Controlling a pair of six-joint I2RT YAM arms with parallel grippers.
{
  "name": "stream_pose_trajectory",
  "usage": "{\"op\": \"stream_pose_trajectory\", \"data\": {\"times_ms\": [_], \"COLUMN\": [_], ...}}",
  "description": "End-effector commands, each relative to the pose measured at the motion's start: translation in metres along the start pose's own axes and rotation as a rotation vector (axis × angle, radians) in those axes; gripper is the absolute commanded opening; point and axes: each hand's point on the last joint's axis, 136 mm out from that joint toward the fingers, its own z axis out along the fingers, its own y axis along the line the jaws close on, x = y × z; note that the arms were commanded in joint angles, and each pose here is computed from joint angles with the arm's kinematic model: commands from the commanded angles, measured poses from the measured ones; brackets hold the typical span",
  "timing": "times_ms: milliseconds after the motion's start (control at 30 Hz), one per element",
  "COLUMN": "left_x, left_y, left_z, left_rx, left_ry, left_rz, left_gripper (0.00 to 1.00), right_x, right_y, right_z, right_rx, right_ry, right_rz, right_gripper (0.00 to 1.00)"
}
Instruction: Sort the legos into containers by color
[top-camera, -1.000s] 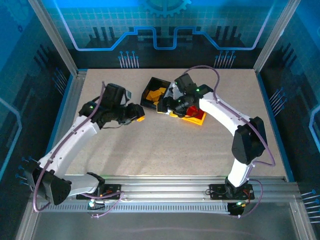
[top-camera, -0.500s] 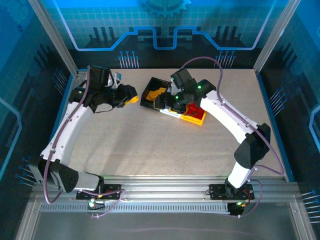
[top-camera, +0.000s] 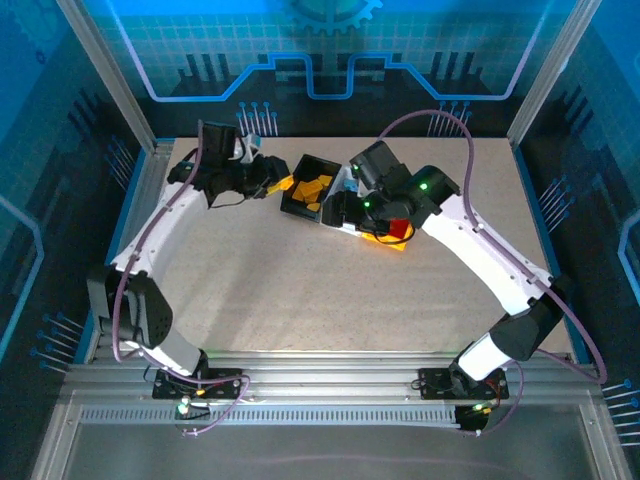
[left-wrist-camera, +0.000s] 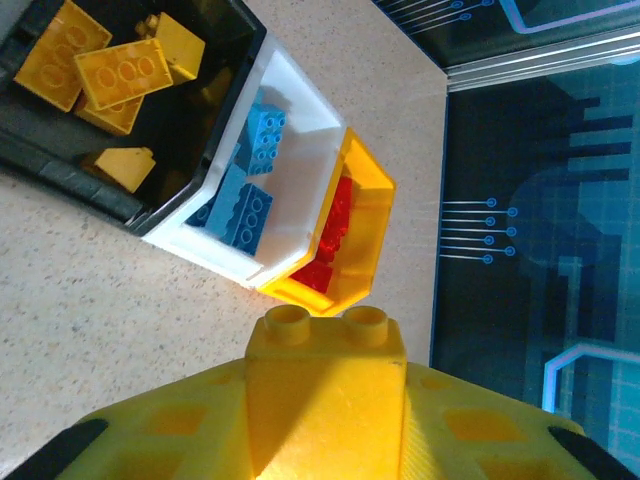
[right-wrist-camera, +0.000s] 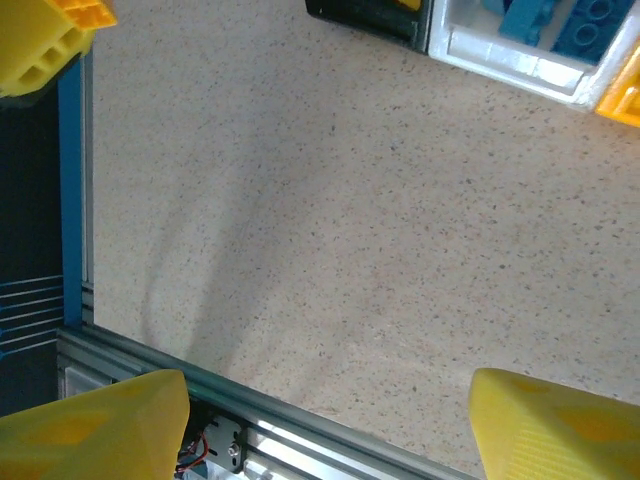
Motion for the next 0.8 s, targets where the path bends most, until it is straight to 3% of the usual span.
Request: {"op": "stream_pose_trajectory", "data": {"times_ms": [0,333,767], "left_x": [-0.019,-0.046,-0.06], "left_y": [-0.022,-0.003,0.04], "left_z": [0.007,0.045,0.127], "left_rx": [0.089,0.022,-0.061], "left_ry": [-0.017,-0.02,0.081], "left_rz": [0.021,0.06,0.043], "left_gripper": [0.36,0.36,0.36], "right_x": [-0.003,0.002,0.033], "right_y": [0.0,-0.004,-0.05], "right_z": [-0.023,-0.022,-0.044], "right_rx": [0.015,0.014,0.061], "right_ry": [-0.044,-0.01,-0.053], "right_rz": [0.022,-0.015,0.087], "right_gripper": [0.75,0.76,0.77]}}
